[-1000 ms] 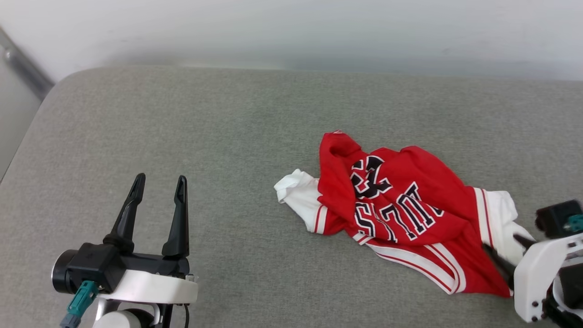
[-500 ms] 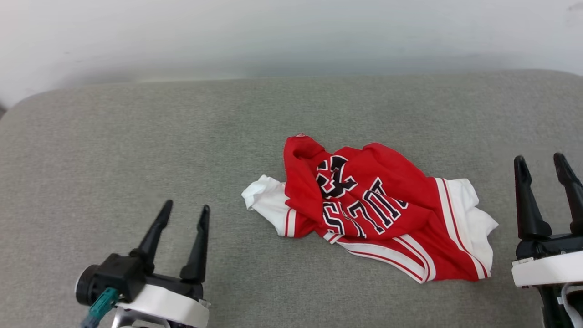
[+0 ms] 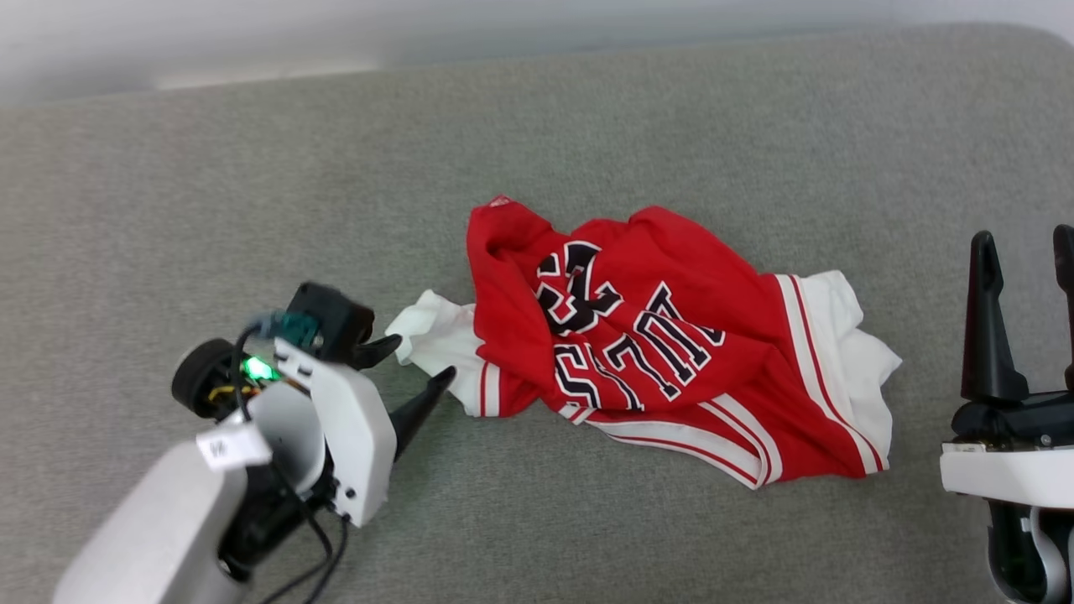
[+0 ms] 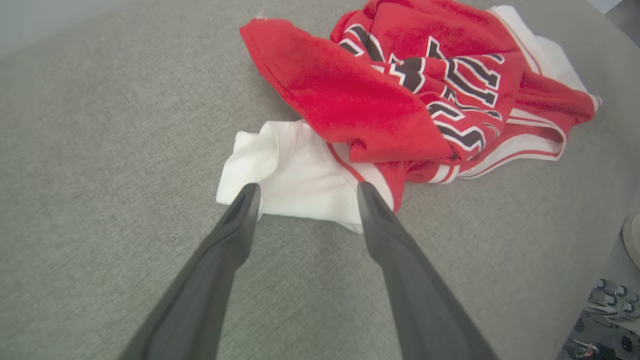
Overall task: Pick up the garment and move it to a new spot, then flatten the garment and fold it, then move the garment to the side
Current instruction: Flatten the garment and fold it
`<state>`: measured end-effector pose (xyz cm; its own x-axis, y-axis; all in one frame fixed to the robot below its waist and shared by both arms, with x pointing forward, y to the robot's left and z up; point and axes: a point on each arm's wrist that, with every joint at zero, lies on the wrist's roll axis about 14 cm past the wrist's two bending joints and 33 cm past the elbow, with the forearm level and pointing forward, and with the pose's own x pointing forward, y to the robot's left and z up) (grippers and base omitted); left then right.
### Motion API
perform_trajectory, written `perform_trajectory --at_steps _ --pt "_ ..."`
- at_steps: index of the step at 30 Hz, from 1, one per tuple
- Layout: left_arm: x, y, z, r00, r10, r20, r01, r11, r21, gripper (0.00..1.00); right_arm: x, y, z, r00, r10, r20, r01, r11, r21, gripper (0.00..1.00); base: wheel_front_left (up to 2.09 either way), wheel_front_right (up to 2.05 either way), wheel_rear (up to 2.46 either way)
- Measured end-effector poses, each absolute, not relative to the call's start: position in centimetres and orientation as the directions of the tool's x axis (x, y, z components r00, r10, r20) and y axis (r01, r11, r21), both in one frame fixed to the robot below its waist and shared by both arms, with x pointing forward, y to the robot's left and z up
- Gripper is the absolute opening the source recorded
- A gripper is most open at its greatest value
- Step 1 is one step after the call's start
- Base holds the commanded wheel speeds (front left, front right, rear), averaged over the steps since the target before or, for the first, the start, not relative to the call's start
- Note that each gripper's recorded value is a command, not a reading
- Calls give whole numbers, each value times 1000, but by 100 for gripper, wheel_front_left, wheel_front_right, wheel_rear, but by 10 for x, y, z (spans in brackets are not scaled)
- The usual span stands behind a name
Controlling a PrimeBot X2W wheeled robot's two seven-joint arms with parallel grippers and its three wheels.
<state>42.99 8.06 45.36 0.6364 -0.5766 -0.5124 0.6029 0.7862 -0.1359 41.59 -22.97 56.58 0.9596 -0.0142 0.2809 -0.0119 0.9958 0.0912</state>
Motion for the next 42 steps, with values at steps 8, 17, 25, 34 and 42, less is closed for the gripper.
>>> perform_trajectory --at_steps 8,17,25,34,42 --pt "447 71 420 403 -570 -716 674 714 -189 100 424 -236 544 972 -52 230 29 995 100 100 0 0 0" --pt "474 93 386 381 -436 -815 682 728 -70 100 425 -245 538 972 -90 216 70 992 102 100 0 0 0" --pt "473 88 381 387 -468 -794 668 736 -109 0 428 -237 536 975 -71 212 52 994 97 100 0 0 0" --pt "468 106 419 576 -525 -627 598 793 -114 0 424 -230 552 967 -38 251 18 997 81 100 0 0 0" --pt "418 129 469 689 -518 -507 553 828 -95 0 411 -220 565 960 -12 279 -14 996 92 100 0 0 0"
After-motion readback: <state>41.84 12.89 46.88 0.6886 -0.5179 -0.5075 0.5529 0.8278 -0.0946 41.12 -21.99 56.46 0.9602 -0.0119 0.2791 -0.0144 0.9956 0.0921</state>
